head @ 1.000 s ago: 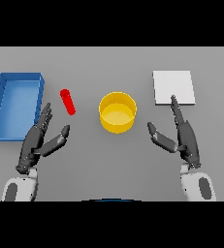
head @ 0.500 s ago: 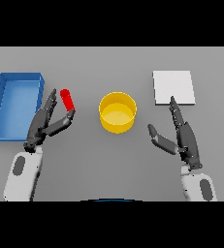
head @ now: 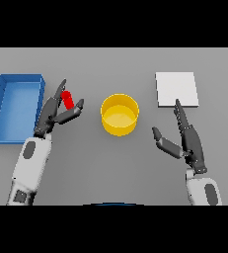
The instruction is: Pick up the red beaker and tilt it to pour out 1 green nut into yellow bowl. Pick up the yellow bowl and place it on the metallic measuring scale.
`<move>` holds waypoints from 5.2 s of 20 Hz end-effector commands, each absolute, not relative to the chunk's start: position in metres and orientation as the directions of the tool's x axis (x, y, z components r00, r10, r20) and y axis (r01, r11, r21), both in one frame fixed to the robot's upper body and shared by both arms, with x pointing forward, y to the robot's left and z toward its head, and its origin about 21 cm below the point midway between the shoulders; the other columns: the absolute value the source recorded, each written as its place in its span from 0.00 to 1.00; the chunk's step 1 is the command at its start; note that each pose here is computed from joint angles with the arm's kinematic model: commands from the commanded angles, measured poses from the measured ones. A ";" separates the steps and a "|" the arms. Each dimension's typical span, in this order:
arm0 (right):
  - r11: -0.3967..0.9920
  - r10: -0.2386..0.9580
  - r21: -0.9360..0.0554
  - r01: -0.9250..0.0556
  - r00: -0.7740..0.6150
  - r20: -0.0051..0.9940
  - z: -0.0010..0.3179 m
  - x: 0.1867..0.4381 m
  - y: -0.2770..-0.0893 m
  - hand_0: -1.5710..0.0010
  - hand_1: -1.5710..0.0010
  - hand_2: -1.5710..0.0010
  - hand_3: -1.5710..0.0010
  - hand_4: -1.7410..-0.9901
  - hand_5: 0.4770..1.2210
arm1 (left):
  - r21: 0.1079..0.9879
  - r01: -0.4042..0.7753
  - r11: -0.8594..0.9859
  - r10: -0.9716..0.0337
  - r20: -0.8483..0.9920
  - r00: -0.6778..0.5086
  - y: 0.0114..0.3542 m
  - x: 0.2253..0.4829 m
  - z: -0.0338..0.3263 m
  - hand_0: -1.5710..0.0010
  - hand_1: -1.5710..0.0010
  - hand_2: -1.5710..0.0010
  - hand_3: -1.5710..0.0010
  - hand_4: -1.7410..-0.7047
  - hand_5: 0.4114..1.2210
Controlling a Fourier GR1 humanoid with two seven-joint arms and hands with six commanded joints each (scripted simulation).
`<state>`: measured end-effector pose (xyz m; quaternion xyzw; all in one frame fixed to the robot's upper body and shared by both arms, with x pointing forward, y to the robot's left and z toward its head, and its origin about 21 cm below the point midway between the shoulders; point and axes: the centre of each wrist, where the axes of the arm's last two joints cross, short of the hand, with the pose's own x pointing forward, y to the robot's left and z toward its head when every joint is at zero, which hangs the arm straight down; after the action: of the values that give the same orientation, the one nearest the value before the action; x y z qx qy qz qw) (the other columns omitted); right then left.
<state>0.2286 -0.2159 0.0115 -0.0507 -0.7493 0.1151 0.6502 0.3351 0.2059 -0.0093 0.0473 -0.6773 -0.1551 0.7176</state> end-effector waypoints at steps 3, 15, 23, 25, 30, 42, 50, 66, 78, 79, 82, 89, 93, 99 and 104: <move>0.968 0.232 -0.244 -0.061 -0.158 0.960 0.012 0.227 -0.217 1.00 1.00 1.00 1.00 0.67 0.22 | 0.276 0.150 0.949 -0.286 0.957 0.046 0.203 0.343 -0.014 1.00 1.00 1.00 1.00 0.52 0.32; 0.970 0.227 -0.237 -0.052 -0.153 0.962 0.015 0.227 -0.221 1.00 1.00 1.00 1.00 0.67 0.23 | 0.199 0.053 0.979 -0.200 0.980 0.013 0.182 0.363 -0.033 0.52 0.50 0.46 0.44 0.21 0.73; 0.975 0.199 -0.211 -0.067 -0.155 0.968 0.016 0.225 -0.217 1.00 1.00 1.00 1.00 0.65 0.22 | 0.220 0.084 0.972 -0.218 0.975 -0.031 0.180 0.364 -0.027 0.09 0.08 0.08 0.11 0.15 0.94; 0.971 0.217 -0.229 -0.063 -0.154 0.964 0.013 0.224 -0.217 1.00 1.00 1.00 1.00 0.66 0.23 | 0.141 0.095 0.985 -0.136 0.989 -0.058 0.182 0.361 -0.025 0.06 0.05 0.05 0.07 0.10 0.92; 0.967 0.234 -0.246 -0.062 -0.156 0.960 0.015 0.228 -0.217 1.00 1.00 1.00 1.00 0.68 0.23 | 0.093 0.110 0.990 -0.081 0.991 -0.110 0.187 0.372 0.006 0.02 0.02 0.02 0.02 0.03 0.89; 0.954 0.289 -0.298 -0.038 -0.157 0.944 0.012 0.229 -0.218 1.00 1.00 1.00 1.00 0.72 0.24 | 0.467 0.209 0.859 -0.429 0.881 -0.202 0.192 0.390 0.052 0.00 0.00 0.00 0.00 0.01 0.88; 0.958 0.267 -0.281 -0.064 -0.165 0.949 0.016 0.228 -0.217 1.00 1.00 1.00 1.00 0.74 0.26 | 0.848 0.270 0.455 -0.779 0.527 -0.340 0.156 0.397 0.087 0.00 0.00 0.00 0.00 0.00 0.91; 0.974 0.216 -0.223 -0.038 -0.131 0.968 0.011 0.224 -0.213 1.00 1.00 1.00 1.00 0.69 0.19 | 0.872 0.097 -0.481 -0.685 -0.304 -0.662 0.083 0.410 0.116 0.00 0.00 0.00 0.09 0.02 1.00; 0.975 0.217 -0.223 -0.021 -0.167 0.962 0.009 0.223 -0.211 1.00 1.00 1.00 1.00 0.81 0.12 | 0.584 -0.194 -0.789 -0.309 -0.648 -0.696 0.054 0.413 0.125 0.00 0.00 0.00 0.01 0.00 1.00; 0.973 0.225 -0.229 -0.009 -0.157 0.962 0.011 0.225 -0.215 1.00 1.00 1.00 1.00 0.81 0.12 | 0.556 -0.216 -0.803 -0.279 -0.670 -0.688 0.053 0.413 0.124 0.00 0.00 0.00 0.00 0.00 1.00; 0.968 0.241 -0.248 -0.022 -0.166 0.956 0.012 0.226 -0.212 1.00 1.00 1.00 1.00 0.81 0.14 | 0.487 -0.283 -0.827 -0.188 -0.712 -0.677 0.049 0.411 0.123 0.00 0.00 0.00 0.00 0.01 1.00; 0.970 0.238 -0.242 -0.003 -0.171 0.956 0.010 0.221 -0.214 1.00 1.00 1.00 1.00 0.80 0.13 | 0.320 -0.440 -0.839 -0.006 -0.814 -0.581 0.021 0.411 0.154 0.00 0.00 0.00 0.00 0.01 1.00; 0.966 0.253 -0.257 -0.004 -0.163 0.954 0.013 0.227 -0.207 1.00 1.00 1.00 1.00 0.81 0.11 | 0.279 -0.456 -0.845 -0.033 -0.879 -0.477 0.019 0.428 0.225 0.00 0.00 0.00 0.00 0.01 1.00; 0.973 0.215 -0.227 -0.048 -0.187 0.959 0.015 0.231 -0.208 1.00 1.00 1.00 1.00 0.85 0.12 | 0.598 -0.271 -0.755 -0.509 -0.793 -0.334 0.078 0.461 0.327 0.00 0.00 0.00 0.00 0.01 1.00; 0.973 0.206 -0.223 -0.064 -0.199 0.958 0.013 0.234 -0.213 1.00 1.00 1.00 1.00 0.83 0.14 | 0.987 0.006 -0.158 -0.969 -0.154 -0.195 0.198 0.480 0.358 0.00 0.00 0.00 0.03 0.00 1.00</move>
<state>0.2340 -0.2130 0.0125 -0.0466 -0.7667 0.1068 0.6313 0.4798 0.1994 0.3581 0.4819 -0.4980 -0.5894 0.4153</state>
